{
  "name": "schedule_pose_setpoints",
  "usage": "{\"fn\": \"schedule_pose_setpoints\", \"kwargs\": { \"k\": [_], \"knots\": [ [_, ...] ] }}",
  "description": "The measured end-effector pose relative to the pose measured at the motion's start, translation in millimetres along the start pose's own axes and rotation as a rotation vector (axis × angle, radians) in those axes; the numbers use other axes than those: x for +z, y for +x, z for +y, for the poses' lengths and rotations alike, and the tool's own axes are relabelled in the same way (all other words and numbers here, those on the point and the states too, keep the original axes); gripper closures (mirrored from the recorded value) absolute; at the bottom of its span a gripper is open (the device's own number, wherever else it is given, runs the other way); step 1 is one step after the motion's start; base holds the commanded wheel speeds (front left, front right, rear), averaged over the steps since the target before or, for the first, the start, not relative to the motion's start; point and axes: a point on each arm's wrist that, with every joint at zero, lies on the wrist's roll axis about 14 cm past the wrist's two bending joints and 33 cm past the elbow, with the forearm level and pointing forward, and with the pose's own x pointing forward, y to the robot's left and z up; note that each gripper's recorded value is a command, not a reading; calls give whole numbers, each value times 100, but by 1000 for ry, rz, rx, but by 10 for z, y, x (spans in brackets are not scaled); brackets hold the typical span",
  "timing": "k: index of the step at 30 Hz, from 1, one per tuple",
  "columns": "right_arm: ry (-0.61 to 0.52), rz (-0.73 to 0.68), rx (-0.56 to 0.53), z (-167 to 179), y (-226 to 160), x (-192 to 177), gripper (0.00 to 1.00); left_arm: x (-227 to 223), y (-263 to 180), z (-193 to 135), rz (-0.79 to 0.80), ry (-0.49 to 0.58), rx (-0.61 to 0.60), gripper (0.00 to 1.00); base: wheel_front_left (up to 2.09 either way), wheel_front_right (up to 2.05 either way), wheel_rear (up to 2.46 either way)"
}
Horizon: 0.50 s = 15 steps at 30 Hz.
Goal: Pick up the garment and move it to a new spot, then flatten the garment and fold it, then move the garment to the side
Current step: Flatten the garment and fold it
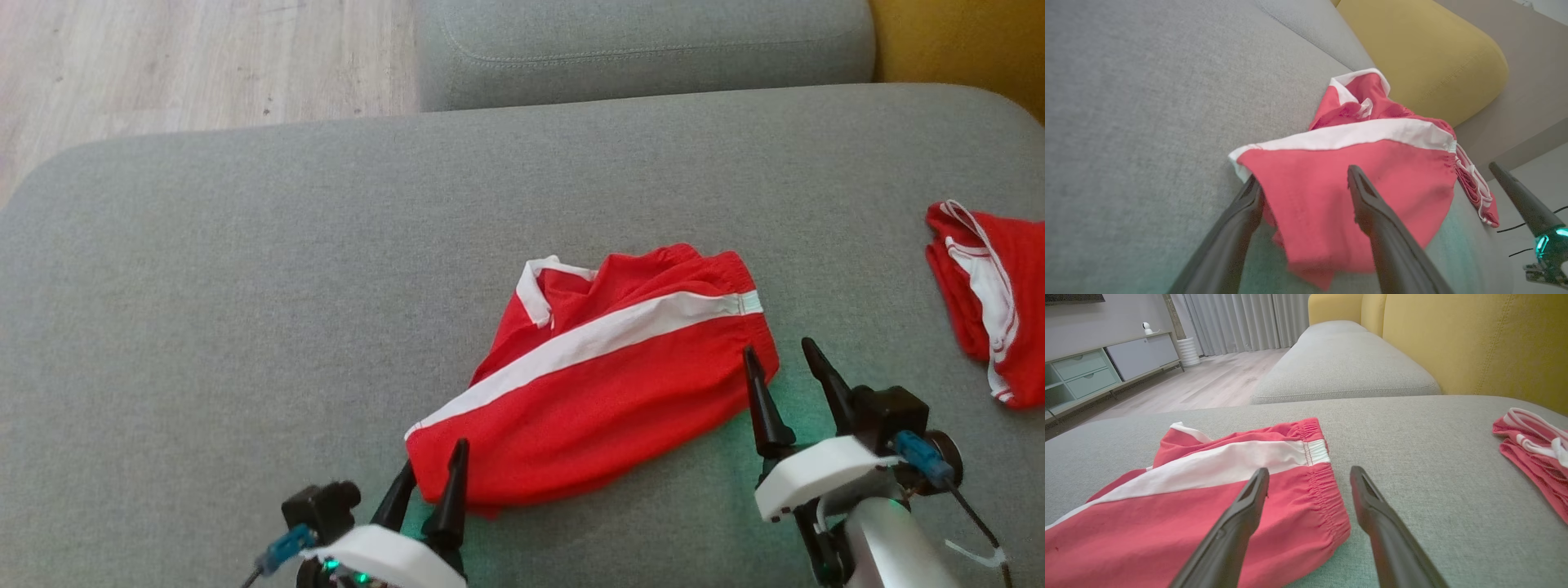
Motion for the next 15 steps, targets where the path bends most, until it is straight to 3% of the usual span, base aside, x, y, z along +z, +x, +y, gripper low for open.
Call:
{"fn": "schedule_pose_setpoints", "kwargs": {
  "k": [2,4,5,6,8,9,10,15],
  "knots": [
    [2,3,0,2,4,-9,0,63,28,-34,-16,-1,-14,0,0,0,0],
    [10,5,0,2,7,-18,0,82,46,-82,-21,1,-31,22,0,0,0],
    [10,6,0,2,8,-24,0,70,47,-90,-17,5,-35,22,0,0,0],
    [10,9,0,2,8,-32,0,60,46,-87,-13,7,-36,47,0,0,0],
    [11,16,-1,-1,6,-55,0,58,44,-63,-8,5,-32,67,0,0,0],
    [11,19,-1,-2,6,-65,0,77,49,-50,-13,5,-30,89,0,0,0],
    [12,21,-2,-4,7,-74,0,119,61,-43,-25,3,-28,100,0,0,0],
    [24,41,-8,-20,14,-141,0,604,212,-29,-138,147,-44,100,0,0,0]
  ]
}}
